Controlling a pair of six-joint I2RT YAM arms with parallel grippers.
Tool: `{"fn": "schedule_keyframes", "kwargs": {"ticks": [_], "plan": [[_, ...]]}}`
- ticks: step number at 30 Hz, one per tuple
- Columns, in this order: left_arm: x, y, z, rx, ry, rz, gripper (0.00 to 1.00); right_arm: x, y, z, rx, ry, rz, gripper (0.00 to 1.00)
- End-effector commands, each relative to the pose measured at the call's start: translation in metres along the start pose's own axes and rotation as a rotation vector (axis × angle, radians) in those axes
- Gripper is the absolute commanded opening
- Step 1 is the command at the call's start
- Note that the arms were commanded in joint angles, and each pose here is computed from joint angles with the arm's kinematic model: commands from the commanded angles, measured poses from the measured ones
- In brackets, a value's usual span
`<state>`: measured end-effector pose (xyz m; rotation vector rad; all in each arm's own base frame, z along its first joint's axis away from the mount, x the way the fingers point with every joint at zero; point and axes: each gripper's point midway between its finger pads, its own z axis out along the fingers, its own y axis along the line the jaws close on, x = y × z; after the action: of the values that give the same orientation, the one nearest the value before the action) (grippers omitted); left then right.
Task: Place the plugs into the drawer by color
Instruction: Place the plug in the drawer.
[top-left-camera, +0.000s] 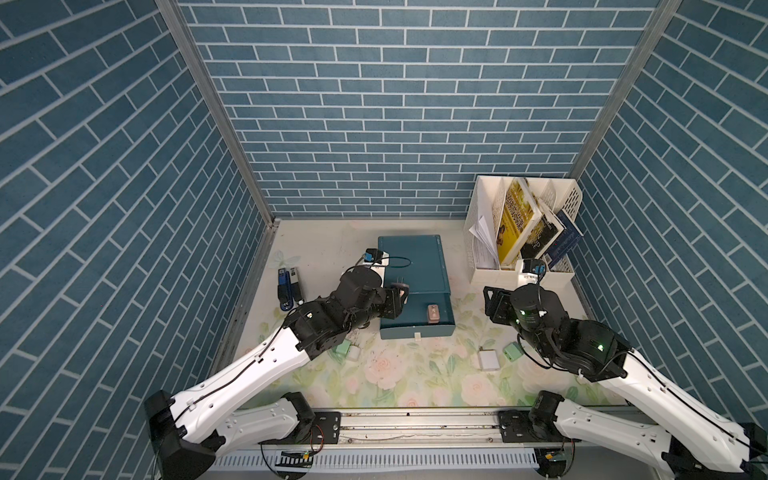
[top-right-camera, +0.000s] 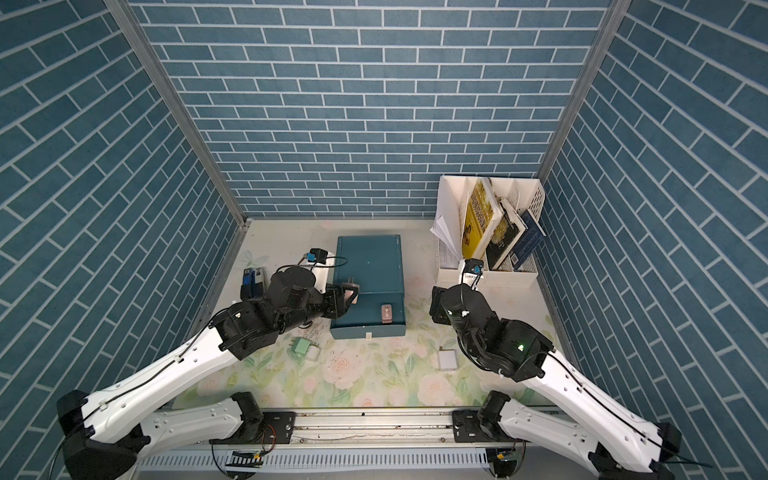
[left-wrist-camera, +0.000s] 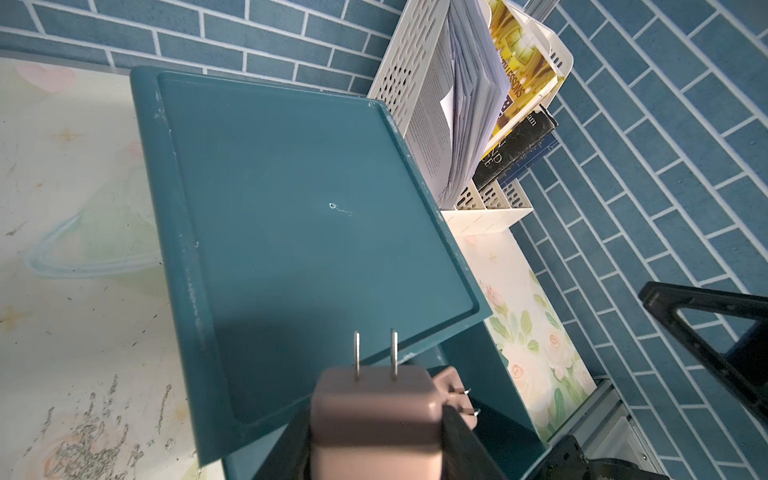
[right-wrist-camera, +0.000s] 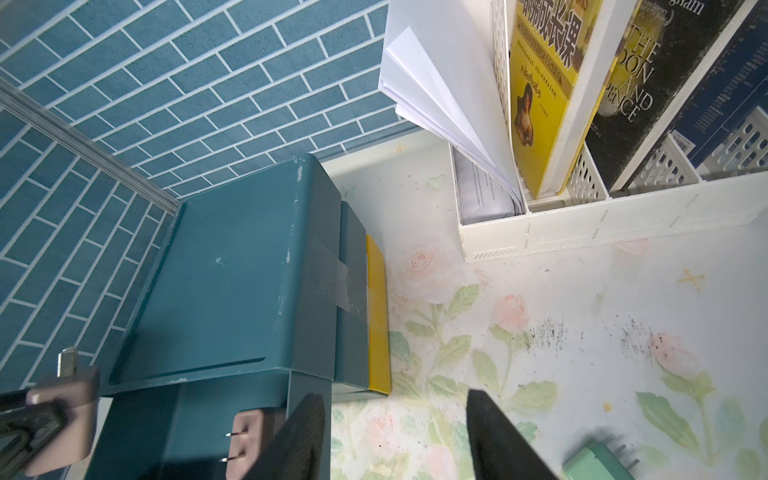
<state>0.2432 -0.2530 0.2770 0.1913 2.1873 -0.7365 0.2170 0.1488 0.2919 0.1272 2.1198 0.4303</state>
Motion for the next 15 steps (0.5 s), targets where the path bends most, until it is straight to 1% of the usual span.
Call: {"fn": "schedule_keyframes", "kwargs": {"ticks": [1, 2, 5, 6, 7, 11, 13, 15], "plan": [[0.002, 0.004, 0.002, -0.019, -0.009, 0.009, 0.03, -0.006, -0.003, -0.005, 0.01, -0.011, 0.015, 0.58], [0.004, 0.004, 0.002, -0.016, -0.006, 0.011, 0.08, -0.007, -0.002, -0.005, 0.006, -0.011, 0.009, 0.58], [0.008, 0.003, 0.002, -0.003, 0.007, 0.015, 0.3, -0.007, 0.003, -0.004, -0.009, -0.004, -0.005, 0.59], [0.009, 0.002, 0.002, 0.005, 0.01, 0.017, 0.4, -0.007, 0.006, -0.005, -0.021, -0.002, -0.011, 0.6], [0.009, 0.001, 0.001, 0.013, 0.009, 0.017, 0.45, -0.007, 0.009, -0.005, -0.033, -0.001, -0.017, 0.61], [0.002, -0.007, -0.005, 0.048, -0.009, 0.025, 0.61, -0.008, 0.022, -0.004, -0.092, 0.011, -0.046, 0.7], [-0.008, -0.012, -0.011, 0.056, -0.034, 0.036, 0.67, -0.004, 0.038, -0.006, -0.165, 0.029, -0.074, 0.73], [-0.021, -0.013, -0.017, 0.036, -0.065, 0.049, 0.72, 0.004, 0.053, -0.008, -0.23, 0.052, -0.104, 0.74]]}}
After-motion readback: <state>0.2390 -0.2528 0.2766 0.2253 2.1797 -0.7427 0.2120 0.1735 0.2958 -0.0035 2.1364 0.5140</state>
